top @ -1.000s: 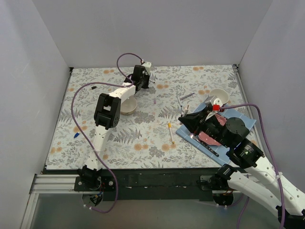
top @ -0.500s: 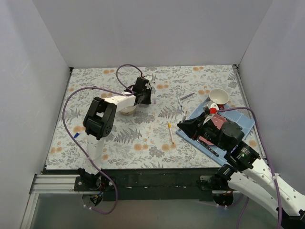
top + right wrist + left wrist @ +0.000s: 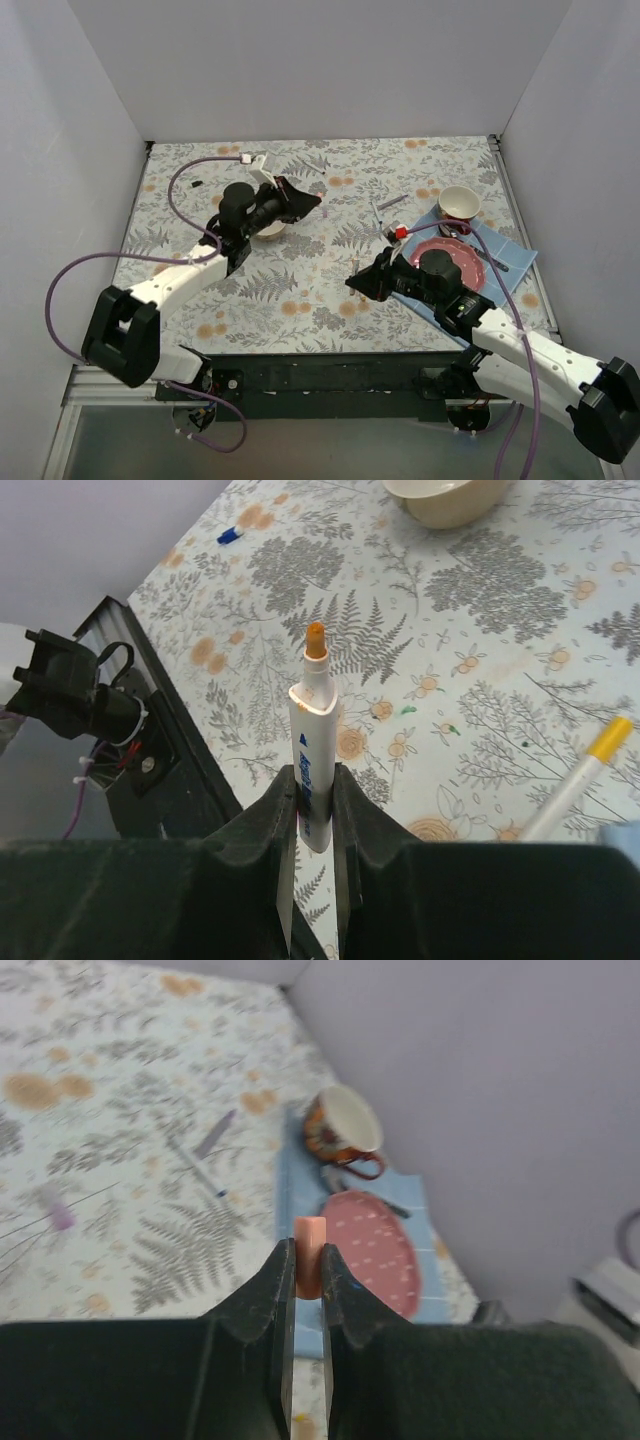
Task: Insert the pens into the pen caps
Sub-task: Grab a pen cap on the table with the left arm, then align the barrel with the opening of the pen cap
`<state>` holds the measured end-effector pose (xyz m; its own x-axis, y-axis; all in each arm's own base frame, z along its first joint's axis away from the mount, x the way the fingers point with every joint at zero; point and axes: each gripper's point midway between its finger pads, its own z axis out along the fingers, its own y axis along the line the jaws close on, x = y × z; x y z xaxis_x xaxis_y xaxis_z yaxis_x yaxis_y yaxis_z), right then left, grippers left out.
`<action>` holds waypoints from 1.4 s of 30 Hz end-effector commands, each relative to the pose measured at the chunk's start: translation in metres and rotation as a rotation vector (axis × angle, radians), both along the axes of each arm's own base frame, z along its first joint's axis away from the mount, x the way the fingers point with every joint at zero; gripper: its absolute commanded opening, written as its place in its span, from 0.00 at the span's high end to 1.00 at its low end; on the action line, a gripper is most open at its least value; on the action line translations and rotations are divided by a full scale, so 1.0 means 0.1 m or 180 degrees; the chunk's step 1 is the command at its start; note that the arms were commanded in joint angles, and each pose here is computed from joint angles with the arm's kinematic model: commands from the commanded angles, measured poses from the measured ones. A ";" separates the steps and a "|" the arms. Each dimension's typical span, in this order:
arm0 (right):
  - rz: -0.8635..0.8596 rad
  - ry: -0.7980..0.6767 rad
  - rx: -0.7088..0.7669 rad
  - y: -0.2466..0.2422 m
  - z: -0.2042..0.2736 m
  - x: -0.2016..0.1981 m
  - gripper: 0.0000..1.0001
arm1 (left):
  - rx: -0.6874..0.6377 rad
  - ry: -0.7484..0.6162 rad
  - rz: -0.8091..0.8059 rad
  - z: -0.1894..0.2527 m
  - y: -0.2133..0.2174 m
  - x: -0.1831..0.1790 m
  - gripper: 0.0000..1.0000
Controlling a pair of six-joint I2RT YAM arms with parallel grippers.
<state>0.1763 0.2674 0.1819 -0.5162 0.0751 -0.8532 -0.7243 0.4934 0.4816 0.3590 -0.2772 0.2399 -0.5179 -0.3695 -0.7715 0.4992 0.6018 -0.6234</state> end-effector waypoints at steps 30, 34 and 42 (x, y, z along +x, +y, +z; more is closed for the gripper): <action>0.1080 -0.0185 0.0959 0.92 0.88 0.01 0.99 | -0.1311 -0.0933 -0.1035 0.82 -0.01 -1.24 1.00; 0.1102 -0.0151 0.0953 0.95 0.86 -0.01 0.99 | -0.1302 -0.0945 -0.1018 0.83 -0.01 -1.23 1.00; 0.1078 -0.0160 0.0961 0.95 0.89 0.00 0.99 | -0.1253 -0.0970 -0.0971 0.83 0.01 -1.22 1.00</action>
<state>0.1735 0.3569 0.2358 -0.5725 0.0951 -0.8143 -0.8061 0.1162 0.5803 0.2422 -0.2802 0.3129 -0.4621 -0.5173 -0.7204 0.7813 0.1469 -0.6066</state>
